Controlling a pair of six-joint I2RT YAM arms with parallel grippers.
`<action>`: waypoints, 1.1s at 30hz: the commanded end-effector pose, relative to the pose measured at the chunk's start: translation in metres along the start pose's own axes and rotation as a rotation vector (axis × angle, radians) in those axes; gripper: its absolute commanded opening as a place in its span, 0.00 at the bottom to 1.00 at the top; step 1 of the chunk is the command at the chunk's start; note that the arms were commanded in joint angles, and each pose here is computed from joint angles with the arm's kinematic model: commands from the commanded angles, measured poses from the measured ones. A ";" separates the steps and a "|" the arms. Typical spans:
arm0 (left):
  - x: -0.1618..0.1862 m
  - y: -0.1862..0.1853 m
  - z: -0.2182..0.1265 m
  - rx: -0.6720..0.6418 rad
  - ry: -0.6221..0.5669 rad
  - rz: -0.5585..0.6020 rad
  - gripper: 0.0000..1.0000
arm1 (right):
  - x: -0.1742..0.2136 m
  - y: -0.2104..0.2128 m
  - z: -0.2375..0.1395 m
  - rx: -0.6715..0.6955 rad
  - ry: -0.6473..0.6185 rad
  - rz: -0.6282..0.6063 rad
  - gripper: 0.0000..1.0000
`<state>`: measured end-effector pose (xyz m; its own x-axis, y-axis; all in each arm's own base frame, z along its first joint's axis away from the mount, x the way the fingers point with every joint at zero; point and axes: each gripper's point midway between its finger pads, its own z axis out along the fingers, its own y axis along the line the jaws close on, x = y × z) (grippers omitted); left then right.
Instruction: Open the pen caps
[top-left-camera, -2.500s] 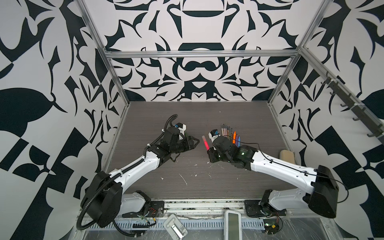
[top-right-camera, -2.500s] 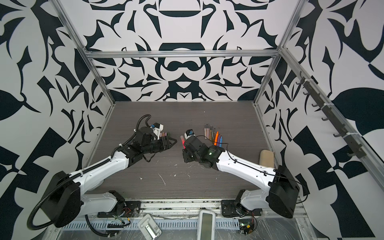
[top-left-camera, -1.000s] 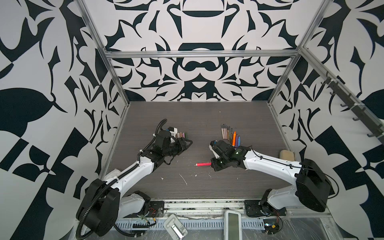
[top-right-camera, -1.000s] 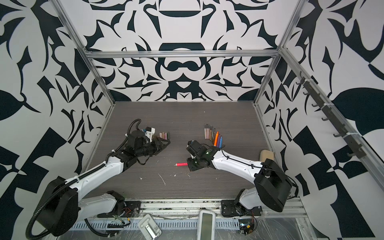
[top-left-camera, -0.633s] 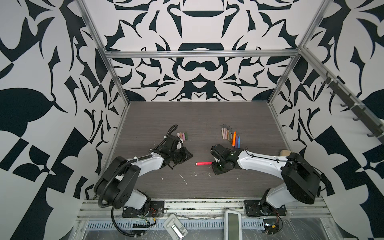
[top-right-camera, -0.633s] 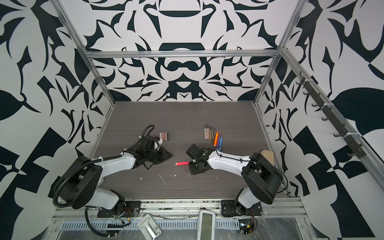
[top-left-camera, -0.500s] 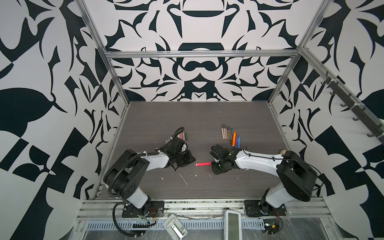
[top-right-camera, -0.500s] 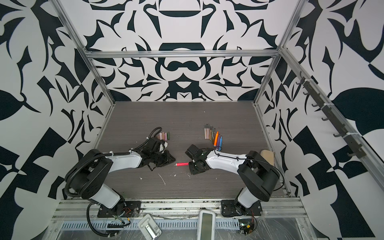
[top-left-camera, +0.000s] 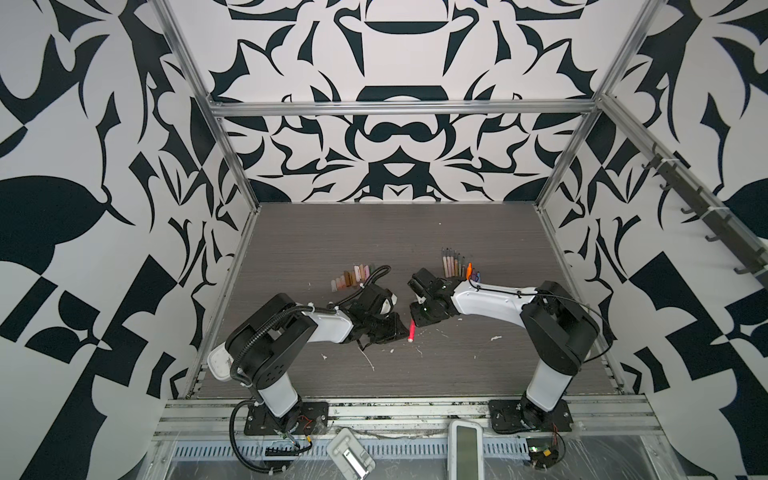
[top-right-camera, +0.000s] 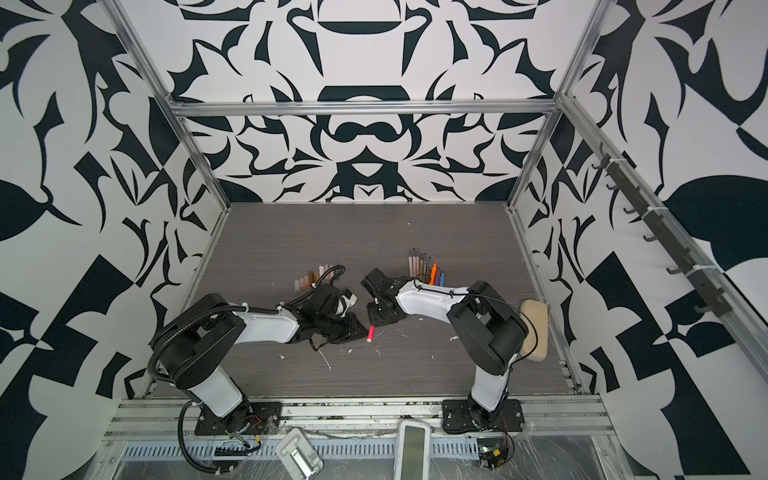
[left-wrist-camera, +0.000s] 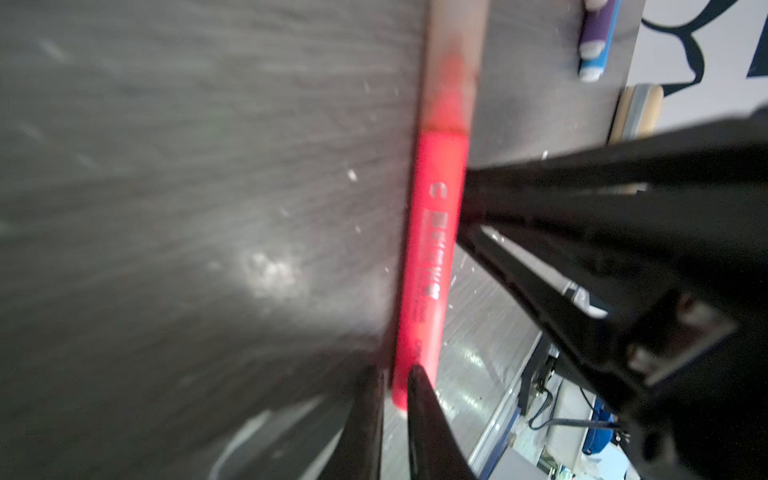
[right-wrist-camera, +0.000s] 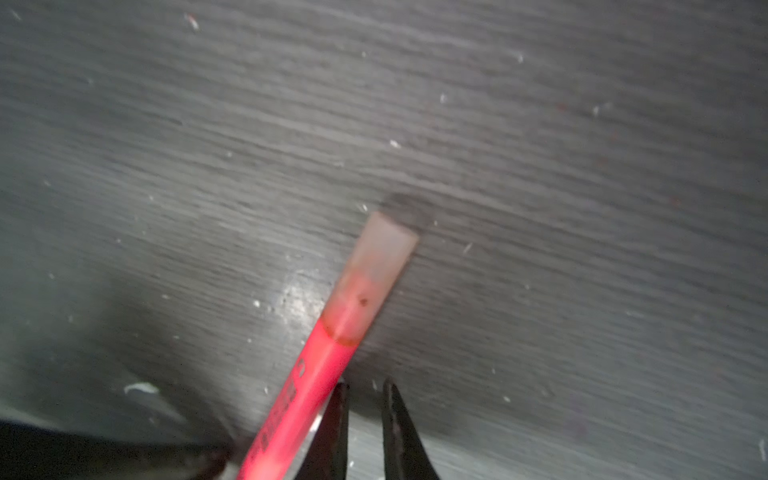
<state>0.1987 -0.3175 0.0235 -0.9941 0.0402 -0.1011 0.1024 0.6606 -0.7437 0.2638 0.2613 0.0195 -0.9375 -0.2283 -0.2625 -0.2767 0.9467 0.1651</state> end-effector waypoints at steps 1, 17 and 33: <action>0.000 0.000 -0.010 -0.022 -0.023 0.027 0.16 | -0.011 0.003 -0.014 -0.017 -0.048 -0.004 0.17; -0.010 0.013 -0.003 -0.204 -0.038 0.063 0.04 | 0.012 -0.003 -0.036 -0.079 -0.117 0.087 0.21; 0.012 -0.004 0.019 -0.180 0.040 0.111 0.09 | -0.019 0.016 0.004 -0.088 -0.034 0.053 0.19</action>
<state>0.1948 -0.3302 0.0204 -0.9723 0.1415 -0.1863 0.2245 0.7885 -0.5726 0.2780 0.2721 0.0199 -0.9411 -0.1784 -0.2871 -0.2436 0.9469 0.2099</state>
